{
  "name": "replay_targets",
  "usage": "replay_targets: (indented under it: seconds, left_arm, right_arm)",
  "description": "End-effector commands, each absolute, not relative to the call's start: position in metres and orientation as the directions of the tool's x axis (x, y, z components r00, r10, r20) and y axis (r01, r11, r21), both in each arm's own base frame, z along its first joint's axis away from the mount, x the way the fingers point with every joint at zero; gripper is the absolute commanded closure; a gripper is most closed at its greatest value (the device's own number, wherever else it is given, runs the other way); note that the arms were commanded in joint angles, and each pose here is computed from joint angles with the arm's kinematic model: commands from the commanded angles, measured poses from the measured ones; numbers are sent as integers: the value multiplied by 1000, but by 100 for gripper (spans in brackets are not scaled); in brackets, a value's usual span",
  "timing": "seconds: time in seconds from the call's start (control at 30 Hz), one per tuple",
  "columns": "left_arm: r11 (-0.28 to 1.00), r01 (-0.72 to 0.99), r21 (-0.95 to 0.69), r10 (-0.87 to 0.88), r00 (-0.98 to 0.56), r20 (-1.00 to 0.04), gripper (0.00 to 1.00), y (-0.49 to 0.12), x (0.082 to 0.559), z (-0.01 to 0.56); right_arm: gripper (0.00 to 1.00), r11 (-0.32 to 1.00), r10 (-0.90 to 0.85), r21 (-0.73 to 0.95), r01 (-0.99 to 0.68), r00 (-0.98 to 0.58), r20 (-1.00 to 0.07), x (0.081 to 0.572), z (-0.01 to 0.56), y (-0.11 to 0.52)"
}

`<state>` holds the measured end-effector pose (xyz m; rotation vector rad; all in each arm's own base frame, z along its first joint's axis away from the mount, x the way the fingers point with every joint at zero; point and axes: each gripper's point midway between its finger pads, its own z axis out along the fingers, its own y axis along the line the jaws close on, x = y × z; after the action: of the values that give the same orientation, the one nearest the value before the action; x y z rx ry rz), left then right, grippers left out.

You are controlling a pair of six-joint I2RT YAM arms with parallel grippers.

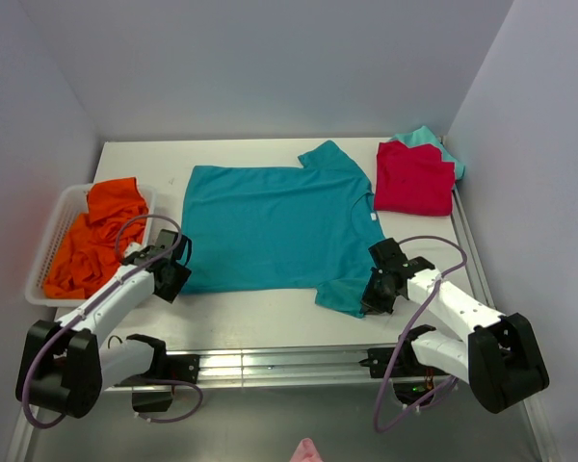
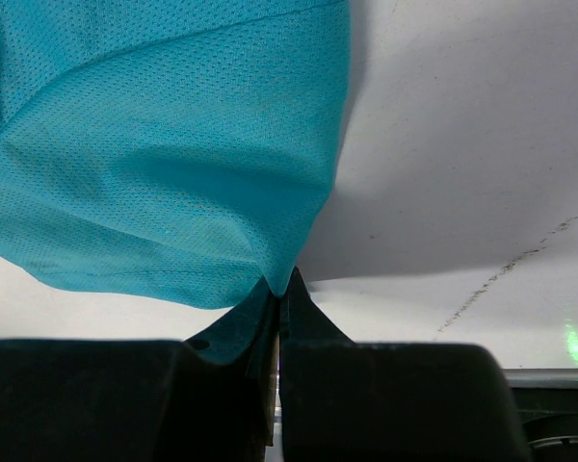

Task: Fold and stack the t-shirts
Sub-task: Fold the tshirt

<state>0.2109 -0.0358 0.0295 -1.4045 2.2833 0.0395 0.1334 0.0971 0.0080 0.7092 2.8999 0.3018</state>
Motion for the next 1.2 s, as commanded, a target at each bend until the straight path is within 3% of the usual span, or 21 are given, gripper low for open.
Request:
replay_targets:
  seconds: [0.0, 0.4, 0.5, 0.7, 1.17]
  left_arm:
    - [452, -881, -138, -859, -389, -333, 50, -35, 190, 5]
    - [462, -879, -121, -858, -409, -310, 58, -40, 190, -3]
    - [462, -880, -112, -857, -410, -313, 75, -39, 190, -4]
    - [477, -871, -116, -848, -422, -320, 99, -40, 195, 2]
    - [523, -837, -163, -827, -452, -334, 100, -46, 221, 54]
  right_arm:
    - [100, 876, 464, 214, 433, -877, -125, 141, 13, 95]
    - [100, 877, 465, 197, 438, -878, -117, 140, 10, 93]
    - [100, 876, 468, 195, 442, -876, -117, 141, 10, 93]
    - [100, 874, 473, 194, 446, -872, -127, 143, 13, 92]
    - [100, 844, 515, 289, 452, -832, -205, 181, 97, 106]
